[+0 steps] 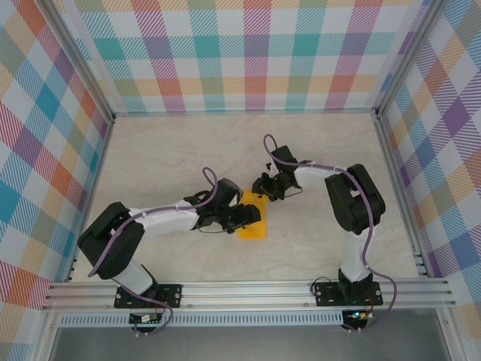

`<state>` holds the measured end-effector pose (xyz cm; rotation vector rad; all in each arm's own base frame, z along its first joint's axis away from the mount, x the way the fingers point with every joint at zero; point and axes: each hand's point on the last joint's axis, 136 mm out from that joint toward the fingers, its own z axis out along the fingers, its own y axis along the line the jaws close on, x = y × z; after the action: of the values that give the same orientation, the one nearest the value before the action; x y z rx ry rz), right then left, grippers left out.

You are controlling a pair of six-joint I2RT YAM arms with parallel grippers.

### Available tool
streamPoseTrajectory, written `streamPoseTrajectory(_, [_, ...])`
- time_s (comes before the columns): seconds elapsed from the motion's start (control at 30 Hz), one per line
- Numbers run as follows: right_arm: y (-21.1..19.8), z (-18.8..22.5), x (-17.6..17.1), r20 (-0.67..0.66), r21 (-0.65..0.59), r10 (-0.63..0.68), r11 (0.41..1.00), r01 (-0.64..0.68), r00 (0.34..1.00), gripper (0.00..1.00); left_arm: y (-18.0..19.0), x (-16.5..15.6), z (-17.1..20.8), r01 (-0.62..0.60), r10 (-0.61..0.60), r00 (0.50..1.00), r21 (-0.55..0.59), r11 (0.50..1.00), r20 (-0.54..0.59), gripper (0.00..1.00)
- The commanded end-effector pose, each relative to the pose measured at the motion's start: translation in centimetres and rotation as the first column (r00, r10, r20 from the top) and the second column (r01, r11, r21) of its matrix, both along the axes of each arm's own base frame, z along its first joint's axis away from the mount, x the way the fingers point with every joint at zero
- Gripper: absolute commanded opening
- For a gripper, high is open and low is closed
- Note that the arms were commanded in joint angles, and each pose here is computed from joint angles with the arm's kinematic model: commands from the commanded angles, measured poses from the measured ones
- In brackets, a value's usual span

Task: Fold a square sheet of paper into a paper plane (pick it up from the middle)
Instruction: Fold the triangle a second time at the center of the table.

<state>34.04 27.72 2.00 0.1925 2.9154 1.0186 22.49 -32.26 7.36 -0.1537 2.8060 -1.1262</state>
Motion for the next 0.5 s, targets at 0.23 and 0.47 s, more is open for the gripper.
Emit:
streamPoseTrajectory(0.23, [-1.8, -2.6, -2.0, -0.083, -0.070, -0.024, 0.997, 0.018, 0.996, 0.34, -2.2, 1.6, 0.0, 0.037, -0.036, 0.997, -0.015, 0.999, 0.066, 0.57])
streamPoseTrajectory(0.47, [-1.6, 4.2, -1.1, 0.054, 0.019, -0.007, 1.000, 0.006, 0.999, 0.35, -1.5, 1.8, -1.6, 0.016, -0.018, 0.998, 0.030, 0.999, 0.064, 0.45])
